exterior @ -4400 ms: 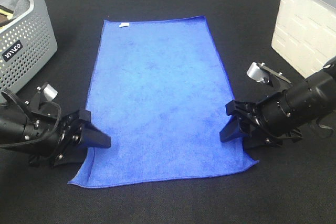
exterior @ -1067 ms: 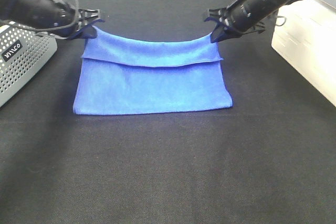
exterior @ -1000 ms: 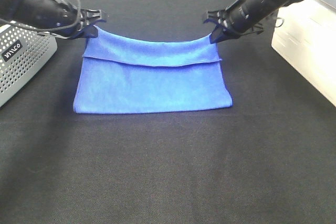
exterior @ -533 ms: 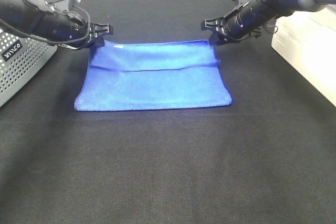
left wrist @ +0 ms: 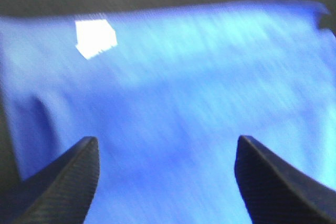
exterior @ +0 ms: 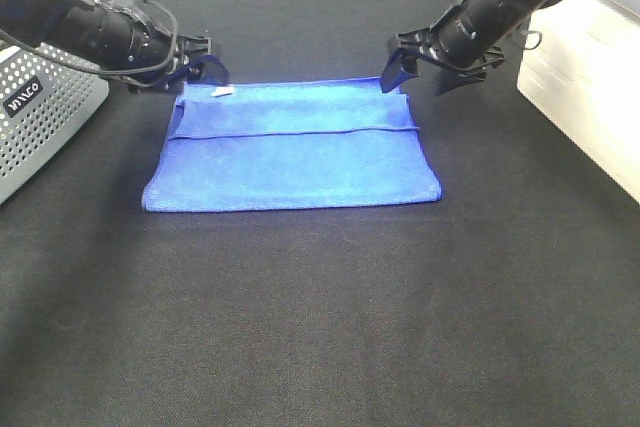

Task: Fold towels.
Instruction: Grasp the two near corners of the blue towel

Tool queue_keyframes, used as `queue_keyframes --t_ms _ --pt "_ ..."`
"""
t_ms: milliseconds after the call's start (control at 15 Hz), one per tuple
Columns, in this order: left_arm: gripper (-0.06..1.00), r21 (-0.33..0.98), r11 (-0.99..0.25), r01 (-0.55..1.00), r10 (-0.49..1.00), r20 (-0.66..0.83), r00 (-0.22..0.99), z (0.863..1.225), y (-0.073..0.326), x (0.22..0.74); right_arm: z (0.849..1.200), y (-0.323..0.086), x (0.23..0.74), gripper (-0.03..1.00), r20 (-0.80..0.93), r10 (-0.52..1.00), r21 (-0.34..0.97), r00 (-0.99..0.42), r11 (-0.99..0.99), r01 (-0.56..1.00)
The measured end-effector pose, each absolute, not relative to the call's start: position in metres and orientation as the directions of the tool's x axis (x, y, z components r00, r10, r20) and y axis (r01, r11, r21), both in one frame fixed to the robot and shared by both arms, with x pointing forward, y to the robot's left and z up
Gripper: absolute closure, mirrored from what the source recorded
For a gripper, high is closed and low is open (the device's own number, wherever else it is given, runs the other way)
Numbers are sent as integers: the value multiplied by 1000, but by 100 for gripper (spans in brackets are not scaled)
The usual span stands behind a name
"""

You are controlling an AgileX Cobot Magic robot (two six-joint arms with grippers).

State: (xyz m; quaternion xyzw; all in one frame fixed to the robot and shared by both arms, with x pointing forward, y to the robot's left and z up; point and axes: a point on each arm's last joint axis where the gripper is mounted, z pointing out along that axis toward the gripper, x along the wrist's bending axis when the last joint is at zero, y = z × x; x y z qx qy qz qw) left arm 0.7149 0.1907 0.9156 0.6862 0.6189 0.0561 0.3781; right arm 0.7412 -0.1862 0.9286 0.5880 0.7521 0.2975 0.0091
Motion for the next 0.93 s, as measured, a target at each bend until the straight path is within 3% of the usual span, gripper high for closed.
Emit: queue_keyframes --t_ms 267,333,667,933 --pt "25 399 55 915 914 -389 115 916 196 696 922 -197 719 17 423 878 228 -226 138 964" --pt "25 345 102 933 931 -363 32 915 202 685 916 -199 706 17 426 884 175 -194 130 976" --pt "25 197 190 962 939 -323 -119 889 212 652 900 -208 663 19 406 906 114 -123 84 990" --pt "25 208 214 954 935 -326 -139 887 212 653 891 -207 662 19 415 905 133 -92 39 990"
